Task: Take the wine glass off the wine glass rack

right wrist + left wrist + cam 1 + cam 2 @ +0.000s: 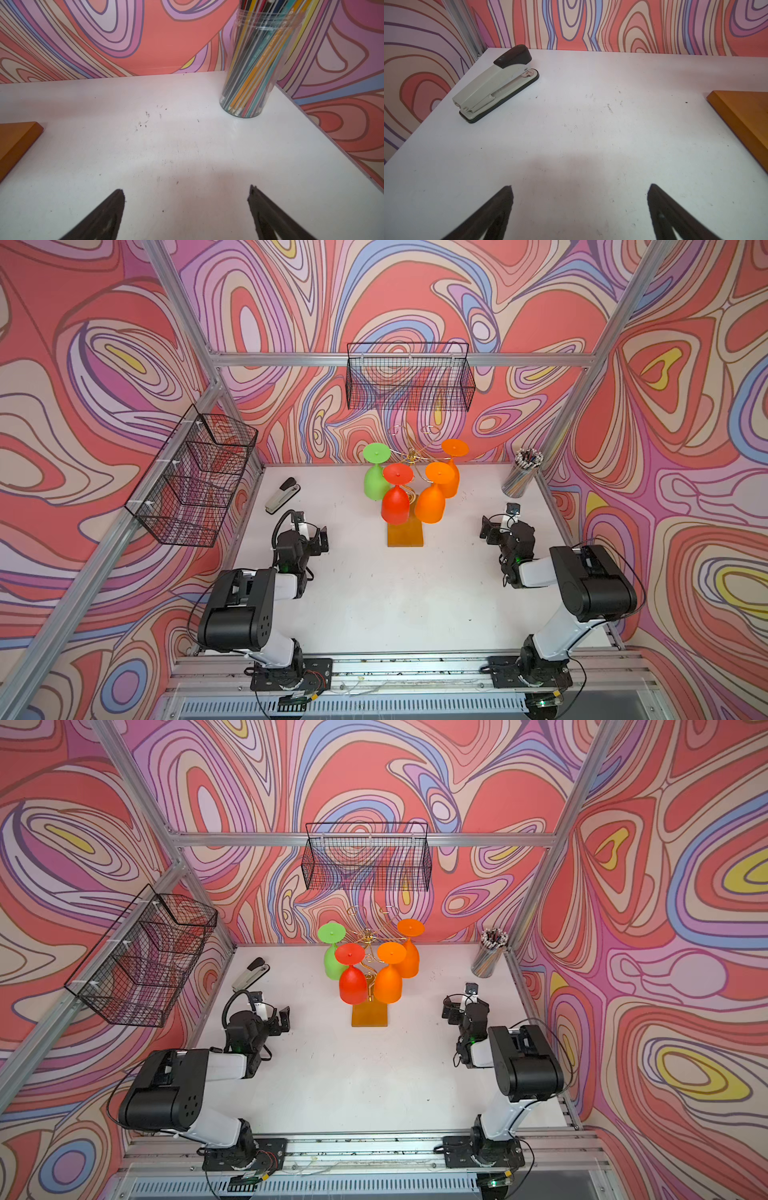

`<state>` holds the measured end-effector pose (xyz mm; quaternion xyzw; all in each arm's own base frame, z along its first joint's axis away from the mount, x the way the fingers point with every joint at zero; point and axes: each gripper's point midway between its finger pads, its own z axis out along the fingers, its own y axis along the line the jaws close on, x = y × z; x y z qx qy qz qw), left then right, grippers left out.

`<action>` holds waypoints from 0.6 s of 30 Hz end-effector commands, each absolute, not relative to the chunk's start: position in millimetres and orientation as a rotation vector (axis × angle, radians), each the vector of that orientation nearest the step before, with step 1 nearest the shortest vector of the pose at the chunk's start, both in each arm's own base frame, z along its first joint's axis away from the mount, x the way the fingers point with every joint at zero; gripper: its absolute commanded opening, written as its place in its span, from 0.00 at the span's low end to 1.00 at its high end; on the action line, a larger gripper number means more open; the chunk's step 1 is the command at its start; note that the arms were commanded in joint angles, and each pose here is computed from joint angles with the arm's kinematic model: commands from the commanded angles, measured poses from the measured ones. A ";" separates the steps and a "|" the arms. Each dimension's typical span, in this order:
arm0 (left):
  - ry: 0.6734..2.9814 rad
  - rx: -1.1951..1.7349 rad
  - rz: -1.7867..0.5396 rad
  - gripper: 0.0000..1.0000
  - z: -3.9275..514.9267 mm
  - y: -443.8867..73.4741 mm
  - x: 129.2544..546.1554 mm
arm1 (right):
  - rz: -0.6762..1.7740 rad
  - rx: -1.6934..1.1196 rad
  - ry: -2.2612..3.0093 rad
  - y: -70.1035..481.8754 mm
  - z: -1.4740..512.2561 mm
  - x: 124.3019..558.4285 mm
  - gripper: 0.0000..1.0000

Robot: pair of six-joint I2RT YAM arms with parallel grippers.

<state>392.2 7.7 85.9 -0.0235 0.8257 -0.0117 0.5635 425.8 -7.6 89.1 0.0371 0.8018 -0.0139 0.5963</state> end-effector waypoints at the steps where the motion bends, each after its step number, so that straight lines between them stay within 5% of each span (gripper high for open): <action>1: 1.931 -0.071 -0.021 1.00 88.4 11.6 392.4 | -0.036 0.083 1.859 -7.6 90.1 427.8 0.98; 18: 1.933 -0.072 -0.018 1.00 88.1 12.0 392.5 | -0.032 0.082 1.863 -6.9 89.2 428.1 0.99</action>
